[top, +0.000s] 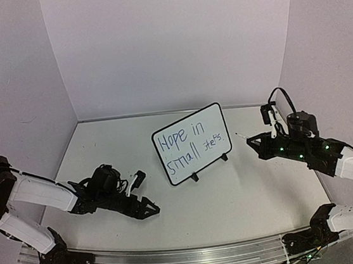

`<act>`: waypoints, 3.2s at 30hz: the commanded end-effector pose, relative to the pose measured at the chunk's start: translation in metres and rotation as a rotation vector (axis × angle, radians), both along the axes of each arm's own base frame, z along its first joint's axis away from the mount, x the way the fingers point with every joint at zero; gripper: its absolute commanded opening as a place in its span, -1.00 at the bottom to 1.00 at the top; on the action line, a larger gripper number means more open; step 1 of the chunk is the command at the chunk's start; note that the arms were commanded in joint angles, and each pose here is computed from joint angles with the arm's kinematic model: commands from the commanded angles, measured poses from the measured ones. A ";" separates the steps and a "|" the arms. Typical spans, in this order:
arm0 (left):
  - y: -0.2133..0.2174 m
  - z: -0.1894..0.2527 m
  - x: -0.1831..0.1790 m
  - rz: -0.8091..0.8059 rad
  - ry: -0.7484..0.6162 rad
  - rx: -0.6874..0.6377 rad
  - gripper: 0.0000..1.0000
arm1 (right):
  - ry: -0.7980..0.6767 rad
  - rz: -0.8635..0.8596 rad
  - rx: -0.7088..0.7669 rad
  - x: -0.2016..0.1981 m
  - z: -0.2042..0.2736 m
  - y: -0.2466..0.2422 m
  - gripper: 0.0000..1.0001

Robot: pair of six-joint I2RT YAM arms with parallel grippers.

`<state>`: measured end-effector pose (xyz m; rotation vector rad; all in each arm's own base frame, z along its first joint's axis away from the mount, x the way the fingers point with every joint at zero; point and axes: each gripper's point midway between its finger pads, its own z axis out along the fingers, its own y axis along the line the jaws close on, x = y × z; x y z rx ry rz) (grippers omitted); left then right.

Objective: Write a sentence on the whiteboard
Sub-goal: Pick up the pen cap from the center of the board.

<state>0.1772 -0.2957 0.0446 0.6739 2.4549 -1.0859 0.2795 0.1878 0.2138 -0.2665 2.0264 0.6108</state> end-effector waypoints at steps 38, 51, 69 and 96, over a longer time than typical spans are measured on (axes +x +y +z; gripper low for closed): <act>-0.009 0.001 -0.024 -0.129 -0.066 0.100 0.83 | -0.004 0.005 -0.003 -0.004 0.003 -0.002 -1.00; -0.004 -0.017 -0.012 -0.095 -0.153 0.294 0.21 | -0.008 -0.005 0.000 -0.007 0.003 -0.006 -1.00; 0.001 -0.042 -0.024 -0.133 -0.239 0.552 -0.36 | -0.010 -0.015 -0.012 -0.007 0.002 -0.010 -1.00; -0.011 -0.009 -0.032 -0.045 -0.248 0.411 -1.00 | 0.154 0.184 -0.010 -0.028 -0.008 0.021 -1.00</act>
